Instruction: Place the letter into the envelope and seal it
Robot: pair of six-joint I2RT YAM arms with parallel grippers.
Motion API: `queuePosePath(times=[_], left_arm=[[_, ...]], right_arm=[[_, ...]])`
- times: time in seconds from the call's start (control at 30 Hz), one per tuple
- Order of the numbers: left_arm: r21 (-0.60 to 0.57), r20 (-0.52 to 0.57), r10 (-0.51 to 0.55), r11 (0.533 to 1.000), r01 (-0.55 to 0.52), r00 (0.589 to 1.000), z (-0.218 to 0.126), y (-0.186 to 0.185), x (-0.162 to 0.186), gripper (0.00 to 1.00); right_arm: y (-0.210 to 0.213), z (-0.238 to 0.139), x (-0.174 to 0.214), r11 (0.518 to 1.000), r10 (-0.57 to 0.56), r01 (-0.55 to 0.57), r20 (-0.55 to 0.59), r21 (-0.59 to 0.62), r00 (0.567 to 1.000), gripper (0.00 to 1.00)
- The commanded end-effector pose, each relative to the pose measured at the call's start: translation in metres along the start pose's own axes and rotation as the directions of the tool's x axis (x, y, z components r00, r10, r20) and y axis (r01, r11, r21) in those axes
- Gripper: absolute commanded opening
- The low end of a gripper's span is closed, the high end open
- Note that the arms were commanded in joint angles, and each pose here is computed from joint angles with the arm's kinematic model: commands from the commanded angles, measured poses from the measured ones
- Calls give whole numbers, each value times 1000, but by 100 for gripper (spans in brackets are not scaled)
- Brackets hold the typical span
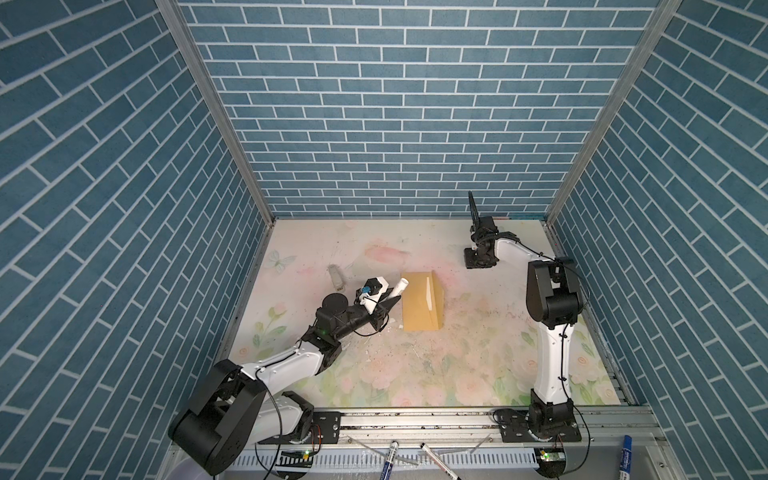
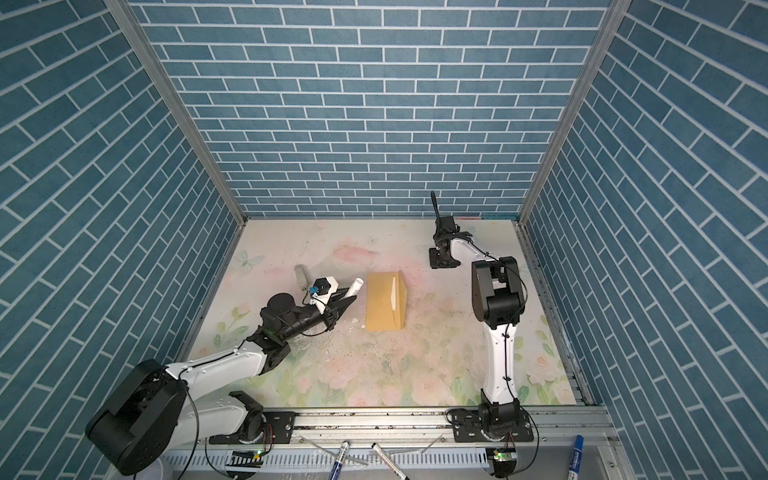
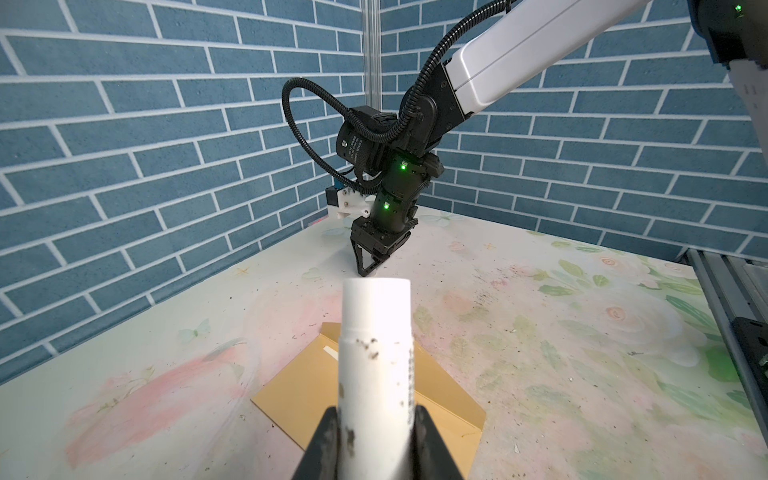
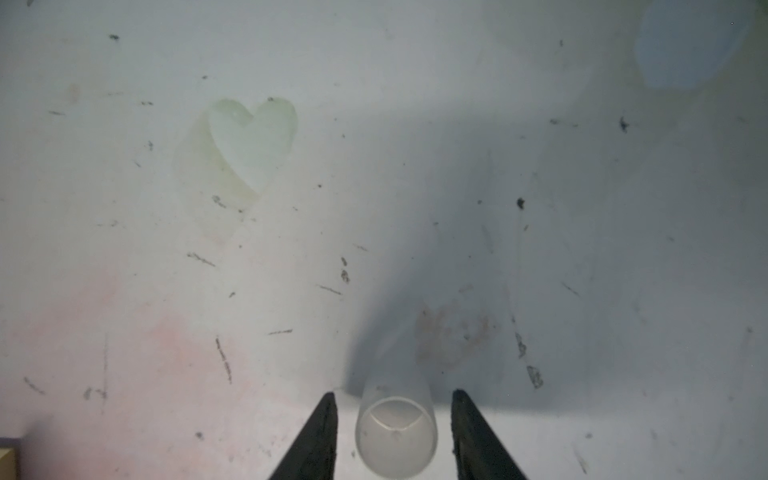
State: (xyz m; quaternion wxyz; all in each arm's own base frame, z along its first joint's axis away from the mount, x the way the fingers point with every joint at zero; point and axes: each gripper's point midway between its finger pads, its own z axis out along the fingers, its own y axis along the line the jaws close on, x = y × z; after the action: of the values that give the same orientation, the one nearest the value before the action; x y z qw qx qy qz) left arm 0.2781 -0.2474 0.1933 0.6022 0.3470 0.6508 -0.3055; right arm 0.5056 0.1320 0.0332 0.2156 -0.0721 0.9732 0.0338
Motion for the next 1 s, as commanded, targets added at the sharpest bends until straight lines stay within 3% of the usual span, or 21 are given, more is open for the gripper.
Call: queuePosePath(times=[0.0,0.27,0.43,0.53,0.67,0.83,0.97], left_arm=[[-1,17,2,1000,-2,1000,1,-1,-7,0],[-58,41,-26,998,28,999,1,7,-14,0],[-102,79,-35,994,43,996,3,12,-24,0],[-120,107,-35,992,48,994,5,12,-30,0],[-127,154,-49,990,69,987,8,11,-40,0],[-128,198,-70,987,96,978,10,11,-49,0],[-122,205,-71,988,98,976,12,10,-53,0]], right_arm=[[-1,-5,-1,1000,-21,21,-10,-2,1000,56],[4,-88,-21,999,1,4,130,-33,991,63],[33,-160,-22,974,63,-1,267,-225,962,64],[64,-206,-19,919,105,42,347,-392,932,65],[112,-264,-8,799,151,133,409,-586,900,67],[173,-302,19,710,93,252,442,-658,892,73],[210,-307,37,650,72,263,402,-713,913,79]])
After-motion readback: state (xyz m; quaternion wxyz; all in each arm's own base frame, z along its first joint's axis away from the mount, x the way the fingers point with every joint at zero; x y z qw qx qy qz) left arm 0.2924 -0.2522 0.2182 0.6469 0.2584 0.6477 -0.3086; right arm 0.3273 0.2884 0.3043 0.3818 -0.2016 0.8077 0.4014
